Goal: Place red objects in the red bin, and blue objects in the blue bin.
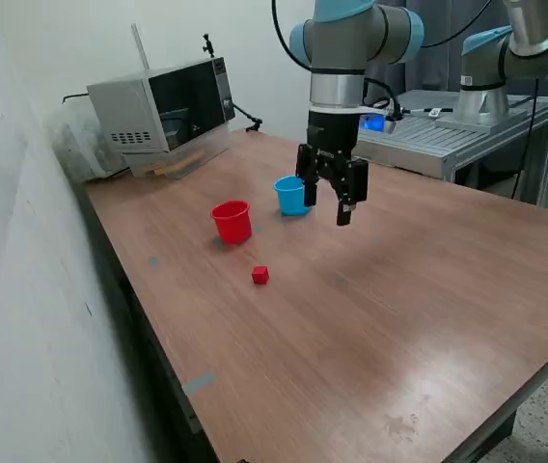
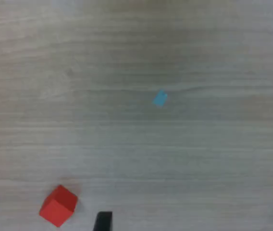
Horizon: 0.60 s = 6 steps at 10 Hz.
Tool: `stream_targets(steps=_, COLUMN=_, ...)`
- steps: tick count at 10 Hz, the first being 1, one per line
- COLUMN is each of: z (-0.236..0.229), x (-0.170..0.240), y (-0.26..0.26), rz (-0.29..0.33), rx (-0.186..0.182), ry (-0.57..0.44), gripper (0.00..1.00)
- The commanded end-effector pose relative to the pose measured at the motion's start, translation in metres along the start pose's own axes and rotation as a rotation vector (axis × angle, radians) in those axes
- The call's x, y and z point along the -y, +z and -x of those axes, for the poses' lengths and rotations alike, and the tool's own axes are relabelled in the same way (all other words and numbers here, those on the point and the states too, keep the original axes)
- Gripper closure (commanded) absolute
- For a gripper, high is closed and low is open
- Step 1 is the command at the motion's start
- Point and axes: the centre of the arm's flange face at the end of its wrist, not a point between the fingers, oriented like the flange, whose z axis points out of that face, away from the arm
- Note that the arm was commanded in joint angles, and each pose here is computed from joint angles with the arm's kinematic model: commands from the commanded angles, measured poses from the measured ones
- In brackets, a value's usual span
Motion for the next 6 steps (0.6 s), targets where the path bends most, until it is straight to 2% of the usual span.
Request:
stream_targets(steps=1, z=0.042, x=-0.038, y=0.044, rz=0.012, rx=0.032, ry=0.190, gripper=0.00)
stream_targets(steps=2, z=0.068, x=-0.047, y=0.048, rz=0.034, rx=0.060, ry=0.266, gripper=0.00)
stream_targets(steps=5, z=0.132, x=-0.059, y=0.076, rz=0.033, rx=0.081, ry=0.395, gripper=0.00)
stream_targets(steps=6, z=0.136, x=-0.057, y=0.085, rz=0.022, rx=0.085, ry=0.400, gripper=0.00)
